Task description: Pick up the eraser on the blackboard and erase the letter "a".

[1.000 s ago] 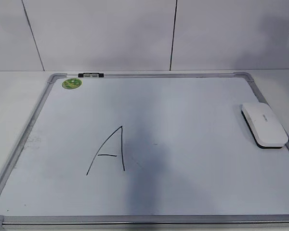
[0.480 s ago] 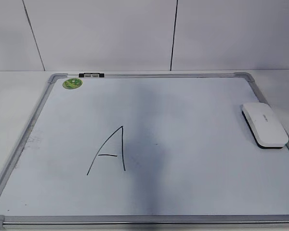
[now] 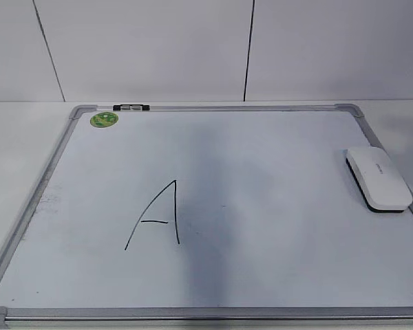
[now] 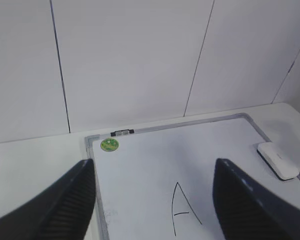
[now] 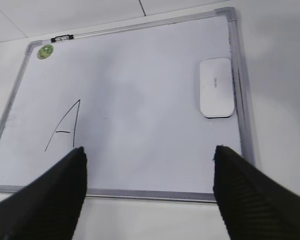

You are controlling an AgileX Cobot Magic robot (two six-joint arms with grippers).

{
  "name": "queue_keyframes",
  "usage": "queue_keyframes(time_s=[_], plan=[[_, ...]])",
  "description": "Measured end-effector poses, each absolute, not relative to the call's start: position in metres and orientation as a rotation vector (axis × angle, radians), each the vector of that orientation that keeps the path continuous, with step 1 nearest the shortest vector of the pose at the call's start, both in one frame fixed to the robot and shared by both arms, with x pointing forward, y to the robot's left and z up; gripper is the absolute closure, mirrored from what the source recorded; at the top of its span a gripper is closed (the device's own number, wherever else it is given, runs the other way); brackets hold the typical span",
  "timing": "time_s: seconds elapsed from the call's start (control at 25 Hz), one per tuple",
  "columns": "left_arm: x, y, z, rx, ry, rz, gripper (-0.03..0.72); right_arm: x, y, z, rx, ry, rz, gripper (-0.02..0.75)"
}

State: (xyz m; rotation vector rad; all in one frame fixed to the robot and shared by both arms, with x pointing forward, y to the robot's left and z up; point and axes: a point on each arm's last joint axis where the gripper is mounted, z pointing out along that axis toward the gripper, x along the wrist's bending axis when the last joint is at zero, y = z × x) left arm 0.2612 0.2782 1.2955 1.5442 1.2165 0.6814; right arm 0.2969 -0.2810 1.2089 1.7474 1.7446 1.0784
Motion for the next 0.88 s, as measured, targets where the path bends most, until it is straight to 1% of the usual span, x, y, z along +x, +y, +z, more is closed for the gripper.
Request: queue_keyframes(time_s=[0.28,0.4,0.48,0.56,0.68,0.72,0.88], plan=[[0.207,0.288,1.295,1.455,1.123,0.755,0.139,0.270,-0.280,1.195,1.697,1.786,1.164,0.142],[0.196,0.290,1.284,1.450,1.118,0.759,0.139,0.258,-0.282,1.188,1.664,1.793,1.185,0.143],[0.194,0.291,1.274,1.460,1.129,0.751,0.139,0.249,-0.284,1.183,1.644,1.781,1.202,0.143],[0.194,0.291,1.260,1.478,1.148,0.737,0.107,0.240,-0.285,1.180,1.614,1.771,1.217,0.143],[0.197,0.290,1.241,1.509,1.184,0.712,0.129,0.227,-0.288,1.175,1.562,1.761,1.228,0.143],[0.197,0.290,1.235,1.516,1.191,0.706,0.116,0.225,-0.289,1.173,1.549,1.758,1.229,0.143],[0.202,0.290,1.212,1.554,1.233,0.675,0.132,0.213,-0.294,1.166,1.510,1.723,1.216,0.143]])
